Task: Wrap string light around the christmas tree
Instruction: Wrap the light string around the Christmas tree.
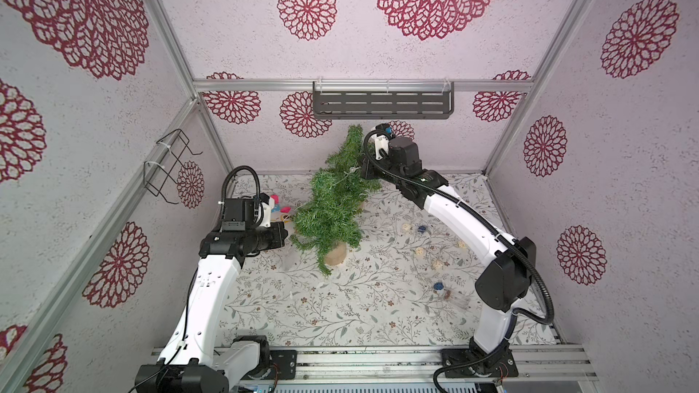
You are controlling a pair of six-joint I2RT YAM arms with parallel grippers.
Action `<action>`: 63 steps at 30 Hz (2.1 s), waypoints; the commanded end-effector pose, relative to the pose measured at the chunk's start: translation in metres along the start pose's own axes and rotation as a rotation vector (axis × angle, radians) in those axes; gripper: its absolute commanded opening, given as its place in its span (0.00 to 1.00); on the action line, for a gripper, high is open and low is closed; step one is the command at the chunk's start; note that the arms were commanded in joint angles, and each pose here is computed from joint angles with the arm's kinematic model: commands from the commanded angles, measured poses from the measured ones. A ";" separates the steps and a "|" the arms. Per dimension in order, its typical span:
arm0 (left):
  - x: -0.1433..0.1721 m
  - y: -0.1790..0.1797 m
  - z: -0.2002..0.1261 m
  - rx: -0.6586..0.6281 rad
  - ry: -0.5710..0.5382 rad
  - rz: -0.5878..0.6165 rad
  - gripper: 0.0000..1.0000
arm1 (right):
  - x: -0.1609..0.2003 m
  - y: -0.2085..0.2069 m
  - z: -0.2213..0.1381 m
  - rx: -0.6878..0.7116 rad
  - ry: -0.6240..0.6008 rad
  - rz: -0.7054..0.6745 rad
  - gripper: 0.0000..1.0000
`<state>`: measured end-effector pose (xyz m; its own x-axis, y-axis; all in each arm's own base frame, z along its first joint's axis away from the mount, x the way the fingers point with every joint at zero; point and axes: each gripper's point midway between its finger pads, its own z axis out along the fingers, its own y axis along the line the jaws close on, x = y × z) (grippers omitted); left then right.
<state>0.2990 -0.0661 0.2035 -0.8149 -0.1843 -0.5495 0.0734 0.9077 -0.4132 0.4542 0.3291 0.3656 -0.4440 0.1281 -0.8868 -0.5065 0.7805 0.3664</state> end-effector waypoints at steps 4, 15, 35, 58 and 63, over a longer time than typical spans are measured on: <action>-0.018 -0.029 0.004 0.125 -0.102 0.007 0.00 | -0.044 -0.011 -0.054 0.057 -0.132 -0.048 0.00; -0.007 -0.035 0.023 0.142 -0.077 0.022 0.18 | 0.024 -0.046 -0.064 0.138 -0.046 0.021 0.00; 0.024 -0.058 -0.049 0.088 -0.164 0.081 0.46 | 0.112 -0.040 -0.097 0.111 0.120 0.152 0.00; 0.068 -0.241 0.055 0.235 -0.397 0.613 0.75 | 0.113 0.015 -0.113 -0.149 0.121 0.471 0.00; 0.072 -0.234 0.070 0.220 -0.382 0.580 0.78 | 0.110 0.029 -0.111 -0.190 0.124 0.462 0.00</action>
<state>0.2526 -0.3169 0.1949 -0.3887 0.2095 -0.8972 0.6059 0.7918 -0.0776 0.3137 0.2887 0.2803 -0.7523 0.3319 -0.5691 -0.3006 0.5957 0.7448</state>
